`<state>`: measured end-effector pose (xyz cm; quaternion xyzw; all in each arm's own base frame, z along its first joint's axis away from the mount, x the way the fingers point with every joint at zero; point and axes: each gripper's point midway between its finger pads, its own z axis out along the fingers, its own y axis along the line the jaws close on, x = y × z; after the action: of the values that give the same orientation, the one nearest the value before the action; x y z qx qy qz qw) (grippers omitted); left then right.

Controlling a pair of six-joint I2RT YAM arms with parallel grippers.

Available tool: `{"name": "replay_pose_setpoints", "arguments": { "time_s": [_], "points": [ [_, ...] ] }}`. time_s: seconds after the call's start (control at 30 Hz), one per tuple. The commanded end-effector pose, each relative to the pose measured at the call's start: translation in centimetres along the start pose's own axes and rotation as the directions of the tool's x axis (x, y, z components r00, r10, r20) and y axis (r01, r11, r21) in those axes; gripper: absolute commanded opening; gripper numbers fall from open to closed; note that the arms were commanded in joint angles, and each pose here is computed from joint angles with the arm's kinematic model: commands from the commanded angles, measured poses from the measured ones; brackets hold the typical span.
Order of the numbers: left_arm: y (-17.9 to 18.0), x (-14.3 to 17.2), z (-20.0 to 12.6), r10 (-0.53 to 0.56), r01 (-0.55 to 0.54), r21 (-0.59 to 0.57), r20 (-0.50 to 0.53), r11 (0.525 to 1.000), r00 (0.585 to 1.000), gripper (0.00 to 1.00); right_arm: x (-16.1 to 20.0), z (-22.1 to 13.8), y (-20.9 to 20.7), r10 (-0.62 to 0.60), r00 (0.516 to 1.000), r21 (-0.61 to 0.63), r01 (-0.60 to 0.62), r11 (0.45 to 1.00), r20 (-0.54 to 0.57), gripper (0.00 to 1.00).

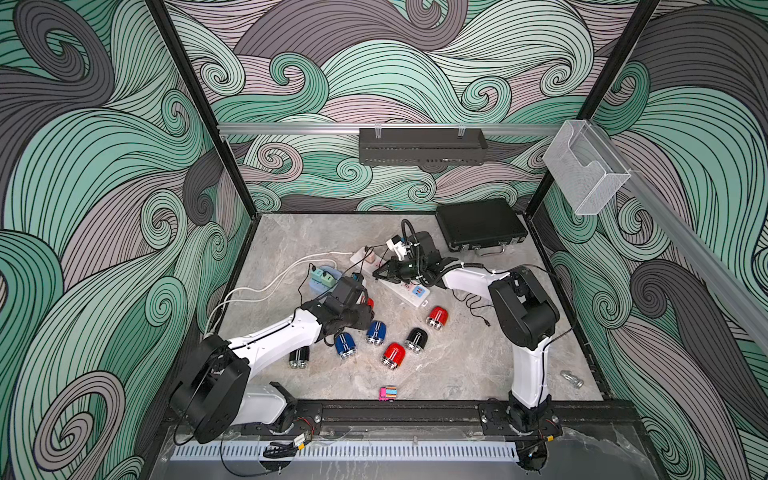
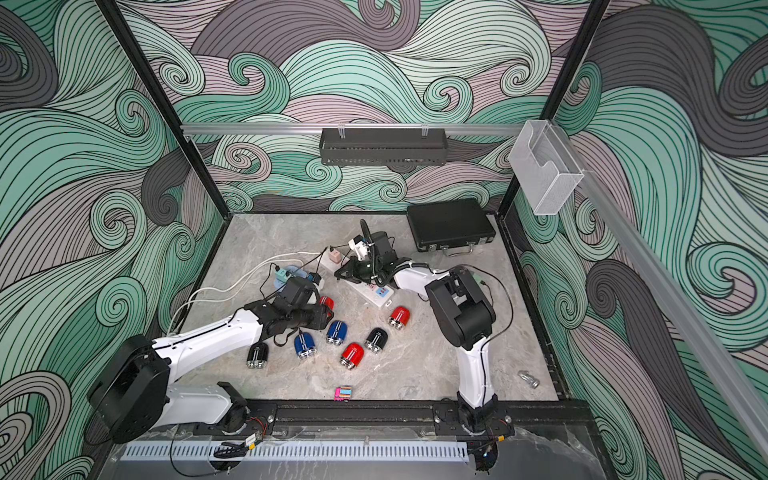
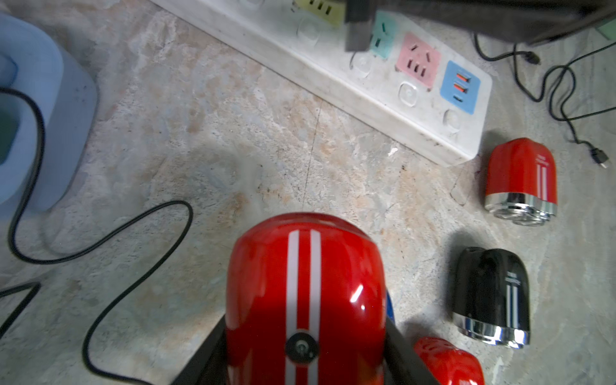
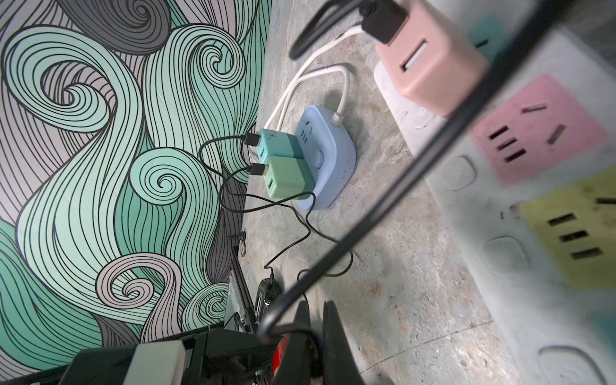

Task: Unplug the electric shaver
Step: Place the electric shaver at the center of the board, then place the charging cable at the center of the board.

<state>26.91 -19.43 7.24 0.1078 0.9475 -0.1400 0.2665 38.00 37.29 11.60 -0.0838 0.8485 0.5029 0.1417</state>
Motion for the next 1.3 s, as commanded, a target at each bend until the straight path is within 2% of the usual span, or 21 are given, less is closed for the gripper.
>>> {"name": "replay_pose_setpoints", "arguments": {
  "time_s": [0.0, 0.2, 0.47, 0.63, 0.97, 1.27],
  "points": [
    [0.6, -0.8, 0.0, -0.016, 0.016, -0.055, 0.006, 0.998, 1.0, 0.38, -1.7, -1.1, -0.6, -0.008, 0.999, 0.033, 0.007, 0.999, 0.033, 0.04],
    [1.1, -0.8, 0.3, -0.023, 0.022, -0.085, -0.004, 0.996, 1.0, 0.38, -2.9, -2.7, -1.9, -0.007, 0.998, 0.101, 0.001, 0.995, 0.059, 0.04],
    [1.7, -0.5, 0.8, -0.029, 0.025, -0.128, -0.031, 0.992, 0.999, 0.38, -4.5, -4.6, -5.0, -0.016, 0.998, 0.268, -0.001, 0.963, 0.063, 0.05],
    [2.1, -0.3, 2.0, -0.033, 0.022, -0.165, -0.066, 0.986, 0.997, 0.38, -5.0, -4.5, -6.9, -0.023, 0.999, 0.351, 0.009, 0.936, 0.036, 0.06],
    [1.9, -2.0, 3.5, -0.013, -0.002, -0.199, -0.075, 0.98, 0.997, 0.38, -6.1, -4.2, -11.1, -0.009, 1.0, 0.476, 0.007, 0.88, 0.002, 0.06],
    [1.3, -2.7, 5.5, -0.007, -0.013, -0.189, -0.104, 0.982, 0.995, 0.38, -6.7, -4.2, -13.4, 0.009, 1.0, 0.516, -0.003, 0.856, -0.009, 0.06]
  ]
}}
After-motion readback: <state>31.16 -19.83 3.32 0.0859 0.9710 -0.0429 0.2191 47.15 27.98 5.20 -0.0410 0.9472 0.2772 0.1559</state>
